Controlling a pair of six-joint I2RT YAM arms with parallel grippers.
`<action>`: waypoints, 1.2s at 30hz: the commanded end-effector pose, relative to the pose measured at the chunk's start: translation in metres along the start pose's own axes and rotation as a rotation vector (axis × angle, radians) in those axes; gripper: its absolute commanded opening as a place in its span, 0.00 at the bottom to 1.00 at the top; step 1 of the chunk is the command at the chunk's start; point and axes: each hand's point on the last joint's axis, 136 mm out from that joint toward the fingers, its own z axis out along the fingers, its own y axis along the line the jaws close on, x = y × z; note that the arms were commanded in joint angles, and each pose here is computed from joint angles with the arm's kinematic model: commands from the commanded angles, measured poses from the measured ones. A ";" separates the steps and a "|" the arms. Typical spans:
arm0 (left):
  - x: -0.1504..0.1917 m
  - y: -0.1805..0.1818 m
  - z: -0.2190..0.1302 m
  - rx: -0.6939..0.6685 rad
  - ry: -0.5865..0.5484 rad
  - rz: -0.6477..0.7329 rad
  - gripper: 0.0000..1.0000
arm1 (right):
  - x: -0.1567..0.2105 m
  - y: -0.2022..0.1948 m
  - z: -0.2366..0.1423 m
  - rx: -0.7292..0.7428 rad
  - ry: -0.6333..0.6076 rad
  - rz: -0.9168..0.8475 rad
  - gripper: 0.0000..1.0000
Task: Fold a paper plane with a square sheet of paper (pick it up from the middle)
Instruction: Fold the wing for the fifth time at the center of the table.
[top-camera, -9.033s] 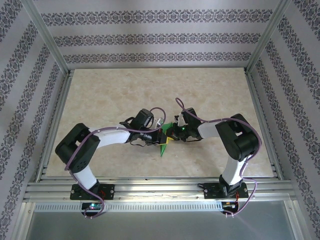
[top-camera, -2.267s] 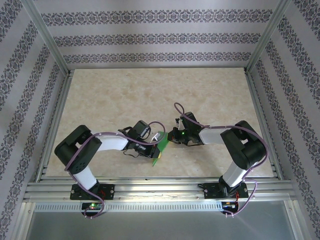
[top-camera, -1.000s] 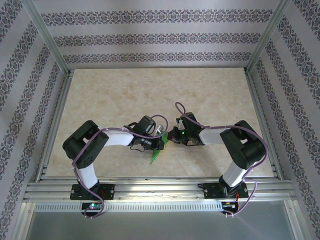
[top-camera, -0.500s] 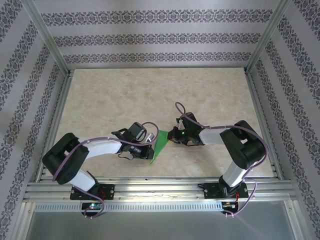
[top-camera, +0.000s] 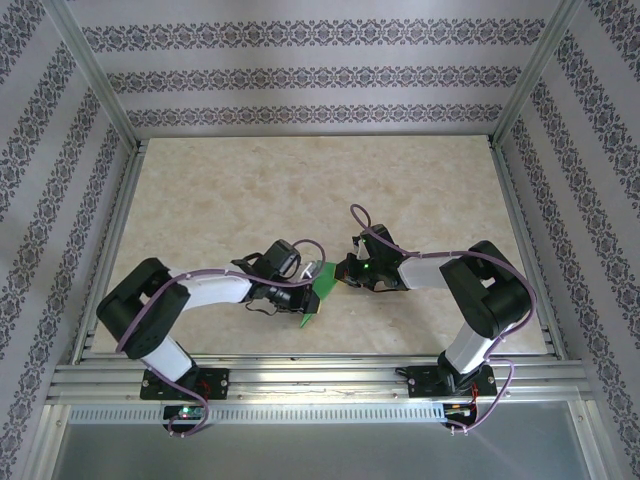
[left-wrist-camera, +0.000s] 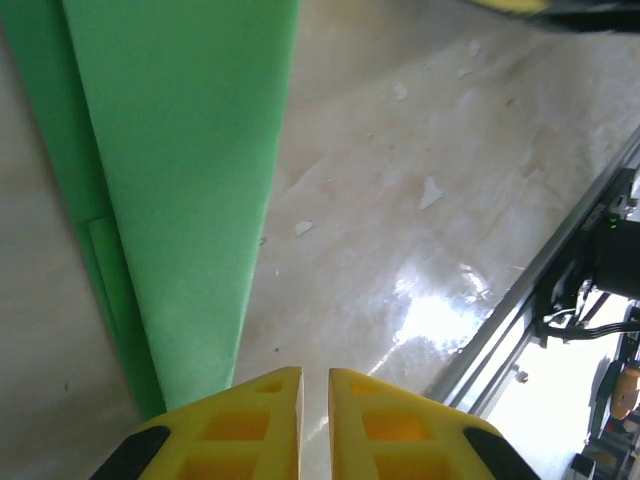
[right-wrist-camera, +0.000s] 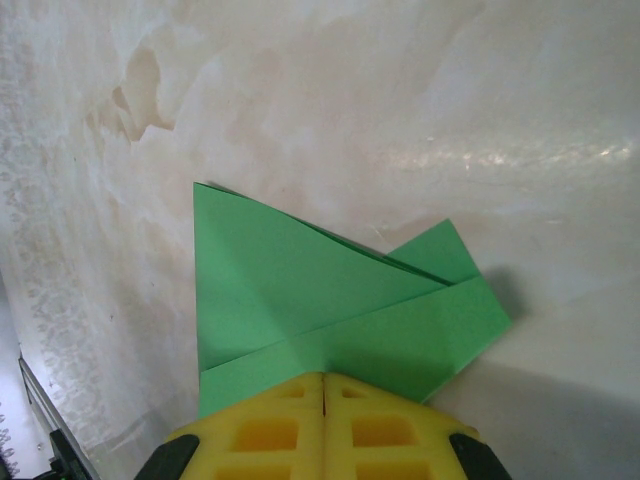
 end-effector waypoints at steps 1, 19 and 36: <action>0.012 0.008 0.007 -0.004 0.019 -0.006 0.14 | 0.017 -0.054 0.004 0.184 0.023 0.077 0.01; 0.081 0.050 -0.017 -0.114 0.074 -0.092 0.09 | 0.018 -0.057 0.004 0.191 0.027 0.081 0.02; -0.024 -0.027 -0.019 0.007 -0.102 0.054 0.11 | 0.017 -0.053 0.004 0.179 0.031 0.080 0.02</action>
